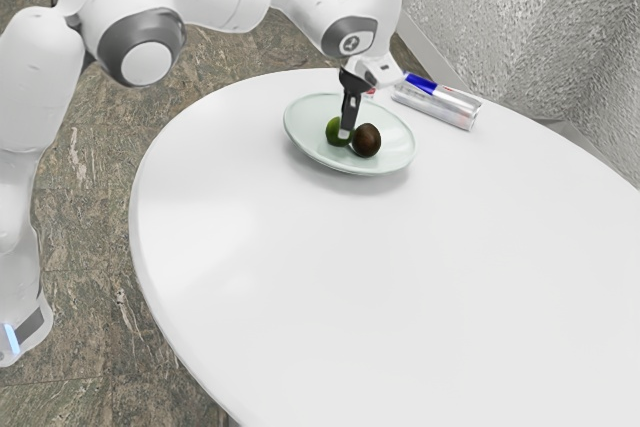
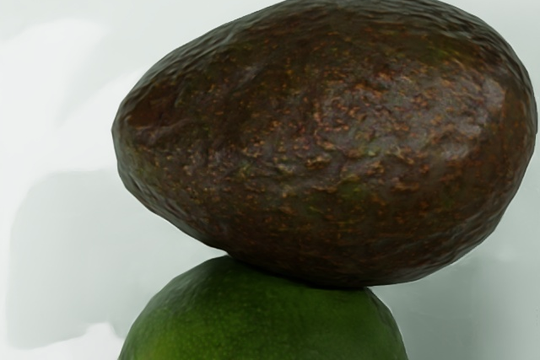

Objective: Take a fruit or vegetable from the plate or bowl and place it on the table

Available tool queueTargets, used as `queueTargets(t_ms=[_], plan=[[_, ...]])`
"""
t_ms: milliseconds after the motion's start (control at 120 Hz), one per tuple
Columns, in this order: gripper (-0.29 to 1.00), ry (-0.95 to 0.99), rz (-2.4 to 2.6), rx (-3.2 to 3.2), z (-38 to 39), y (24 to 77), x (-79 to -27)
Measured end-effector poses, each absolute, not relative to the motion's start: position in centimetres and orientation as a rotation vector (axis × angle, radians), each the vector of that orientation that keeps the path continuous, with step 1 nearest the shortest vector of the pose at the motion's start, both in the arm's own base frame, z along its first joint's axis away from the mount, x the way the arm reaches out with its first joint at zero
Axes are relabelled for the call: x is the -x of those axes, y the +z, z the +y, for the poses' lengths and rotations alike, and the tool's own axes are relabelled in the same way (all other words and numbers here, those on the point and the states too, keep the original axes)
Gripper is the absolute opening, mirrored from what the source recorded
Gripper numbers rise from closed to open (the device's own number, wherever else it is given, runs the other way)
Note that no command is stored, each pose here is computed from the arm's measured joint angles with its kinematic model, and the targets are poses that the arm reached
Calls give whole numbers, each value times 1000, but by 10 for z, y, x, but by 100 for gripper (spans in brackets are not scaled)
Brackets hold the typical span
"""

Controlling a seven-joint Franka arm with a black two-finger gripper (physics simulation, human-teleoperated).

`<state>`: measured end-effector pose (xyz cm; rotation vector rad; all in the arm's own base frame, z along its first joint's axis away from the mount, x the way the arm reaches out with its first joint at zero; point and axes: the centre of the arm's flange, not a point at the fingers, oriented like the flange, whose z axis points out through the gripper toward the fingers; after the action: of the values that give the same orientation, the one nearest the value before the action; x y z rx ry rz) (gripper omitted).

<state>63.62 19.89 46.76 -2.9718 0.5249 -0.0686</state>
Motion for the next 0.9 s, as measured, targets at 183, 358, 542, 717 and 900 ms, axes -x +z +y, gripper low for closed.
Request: queueTargets(t_ms=[183, 358, 542, 717, 900], plan=[[70, -66, 529, 2985, 201, 462, -637], [70, -44, 537, 2994, 202, 450, -639], [69, -36, 533, 3009, 204, 442, -640], [54, -41, 526, 3019, 207, 441, -639], [42, -45, 528, 3018, 206, 442, -639]])
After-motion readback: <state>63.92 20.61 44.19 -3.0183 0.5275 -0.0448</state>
